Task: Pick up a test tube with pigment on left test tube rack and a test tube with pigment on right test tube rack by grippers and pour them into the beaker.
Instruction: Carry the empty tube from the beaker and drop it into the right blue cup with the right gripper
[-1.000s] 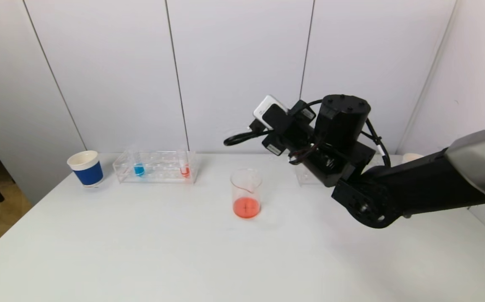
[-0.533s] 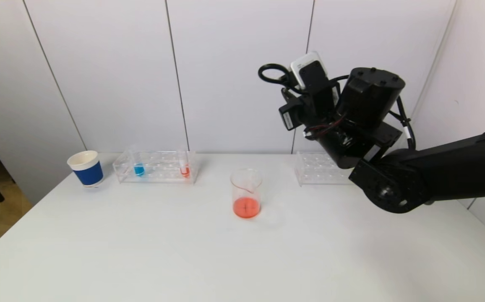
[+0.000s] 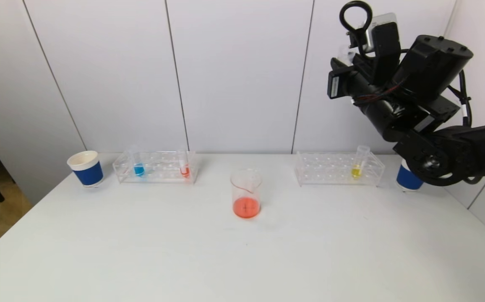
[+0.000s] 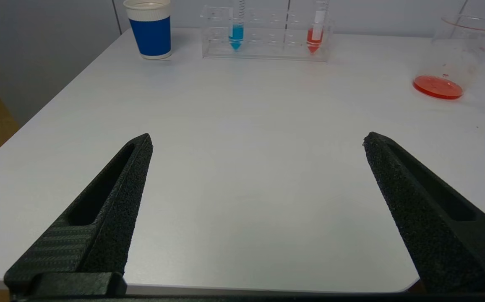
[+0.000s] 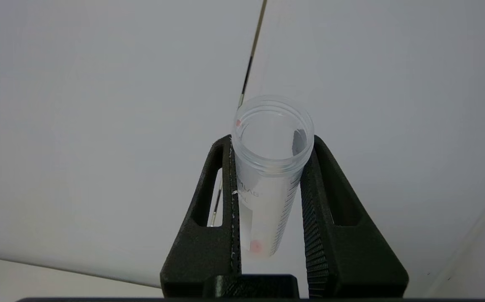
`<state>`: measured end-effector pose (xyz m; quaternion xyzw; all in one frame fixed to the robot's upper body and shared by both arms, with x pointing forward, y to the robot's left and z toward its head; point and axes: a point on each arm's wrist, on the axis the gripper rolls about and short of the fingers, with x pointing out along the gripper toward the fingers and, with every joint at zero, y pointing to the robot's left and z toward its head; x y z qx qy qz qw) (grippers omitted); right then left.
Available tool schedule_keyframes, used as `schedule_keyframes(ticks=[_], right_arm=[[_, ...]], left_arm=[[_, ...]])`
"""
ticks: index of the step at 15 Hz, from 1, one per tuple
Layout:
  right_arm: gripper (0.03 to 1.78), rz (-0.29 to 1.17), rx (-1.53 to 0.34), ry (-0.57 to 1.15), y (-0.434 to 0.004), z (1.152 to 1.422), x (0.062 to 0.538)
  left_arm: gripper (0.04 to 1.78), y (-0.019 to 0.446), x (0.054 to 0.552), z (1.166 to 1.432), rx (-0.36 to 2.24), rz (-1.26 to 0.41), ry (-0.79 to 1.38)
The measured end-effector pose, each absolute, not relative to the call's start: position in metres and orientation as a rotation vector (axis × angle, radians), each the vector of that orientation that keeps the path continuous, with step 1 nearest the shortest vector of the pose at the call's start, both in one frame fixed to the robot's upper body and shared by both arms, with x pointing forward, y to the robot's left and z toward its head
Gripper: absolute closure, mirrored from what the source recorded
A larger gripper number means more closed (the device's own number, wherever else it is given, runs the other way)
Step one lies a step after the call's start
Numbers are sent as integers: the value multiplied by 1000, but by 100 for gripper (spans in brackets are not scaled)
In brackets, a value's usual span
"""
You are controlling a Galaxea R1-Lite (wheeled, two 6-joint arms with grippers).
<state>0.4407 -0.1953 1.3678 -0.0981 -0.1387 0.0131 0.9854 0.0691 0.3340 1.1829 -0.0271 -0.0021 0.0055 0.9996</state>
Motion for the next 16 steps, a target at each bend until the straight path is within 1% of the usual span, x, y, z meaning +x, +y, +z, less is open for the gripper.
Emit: schedule_keyframes(ticks=[3,7,11,16], right_arm=[[133,6,-156,-222,-211,1371,437],[133,-44,-97,-107,-243,1384,421],[133,-177,-65,-113,-290,1396,417],[133,-353,9,-103,-355,1389,423]], left_arm=[[6,334,69,1183,-55,11,-4],[6,334,69,1183,-55,11,-4],[6,334,69,1183,-55,11,-4],[6,334,69,1183,-54,11,-4]])
